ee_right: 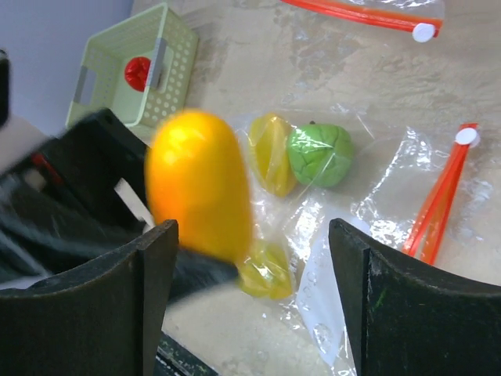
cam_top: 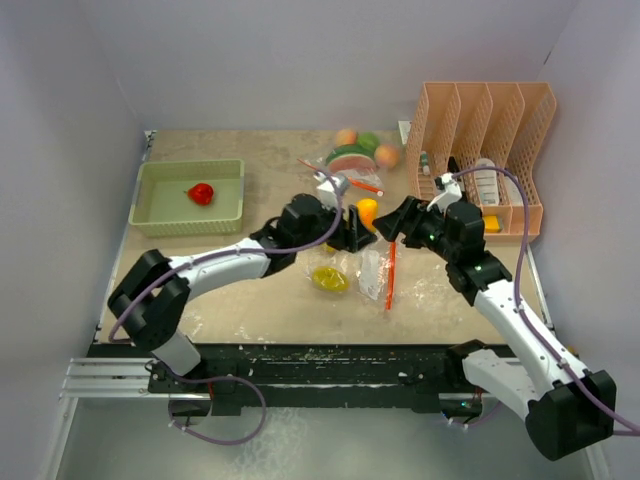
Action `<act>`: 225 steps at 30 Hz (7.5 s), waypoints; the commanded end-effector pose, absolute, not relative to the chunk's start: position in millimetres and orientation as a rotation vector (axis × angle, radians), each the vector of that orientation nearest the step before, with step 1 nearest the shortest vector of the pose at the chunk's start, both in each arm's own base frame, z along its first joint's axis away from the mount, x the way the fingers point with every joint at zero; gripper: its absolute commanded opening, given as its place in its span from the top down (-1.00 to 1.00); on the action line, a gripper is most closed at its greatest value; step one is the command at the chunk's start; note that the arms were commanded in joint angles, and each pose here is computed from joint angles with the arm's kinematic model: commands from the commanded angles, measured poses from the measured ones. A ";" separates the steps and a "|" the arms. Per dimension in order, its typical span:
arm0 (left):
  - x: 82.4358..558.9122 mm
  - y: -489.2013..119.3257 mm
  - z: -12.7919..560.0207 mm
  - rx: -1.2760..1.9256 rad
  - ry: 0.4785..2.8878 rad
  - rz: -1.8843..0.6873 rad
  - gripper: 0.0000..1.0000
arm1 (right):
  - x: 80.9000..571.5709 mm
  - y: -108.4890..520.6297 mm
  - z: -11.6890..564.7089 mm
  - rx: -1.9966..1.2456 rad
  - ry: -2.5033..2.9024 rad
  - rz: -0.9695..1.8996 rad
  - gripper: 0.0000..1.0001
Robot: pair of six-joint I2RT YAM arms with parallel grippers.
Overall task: Open the zip-top bag and remove the fake food
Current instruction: Pick up the fake fruit from the zipper food storage bag, then place the fake fruit in the bin, then pick up the fake fruit from the zipper food storage bag.
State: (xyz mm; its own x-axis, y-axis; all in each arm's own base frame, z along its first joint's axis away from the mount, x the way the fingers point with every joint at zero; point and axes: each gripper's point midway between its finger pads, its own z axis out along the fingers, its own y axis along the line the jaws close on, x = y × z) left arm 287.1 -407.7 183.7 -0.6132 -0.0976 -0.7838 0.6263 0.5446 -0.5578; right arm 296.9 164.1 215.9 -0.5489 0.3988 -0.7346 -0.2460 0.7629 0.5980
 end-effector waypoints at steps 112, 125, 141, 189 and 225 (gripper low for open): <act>319.0 -308.2 44.9 0.183 2.376 -0.643 1.00 | 273.6 240.9 73.9 -0.168 2.145 1.394 0.09; 316.1 -298.1 65.6 0.162 2.326 -0.635 -0.20 | 264.6 249.6 92.7 -0.306 2.089 1.406 -0.30; 260.6 -237.0 89.3 0.024 2.260 -0.643 -0.17 | 265.5 279.9 70.9 -0.333 2.138 1.370 0.39; 284.8 -253.2 52.1 0.043 2.312 -0.589 1.00 | 240.4 241.6 56.4 -0.332 2.345 0.898 0.60; 269.0 -342.5 107.1 0.328 2.067 -1.190 -0.66 | 250.8 194.9 75.7 -0.201 2.356 0.788 0.57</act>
State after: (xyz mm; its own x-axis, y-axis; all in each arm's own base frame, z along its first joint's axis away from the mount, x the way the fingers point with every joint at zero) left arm 269.3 -306.7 87.6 -0.7528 -0.1556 -0.6396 0.4221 0.6316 -0.6504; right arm 241.3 186.6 59.1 -0.8135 0.0505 -0.5794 -0.2860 0.8327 0.4741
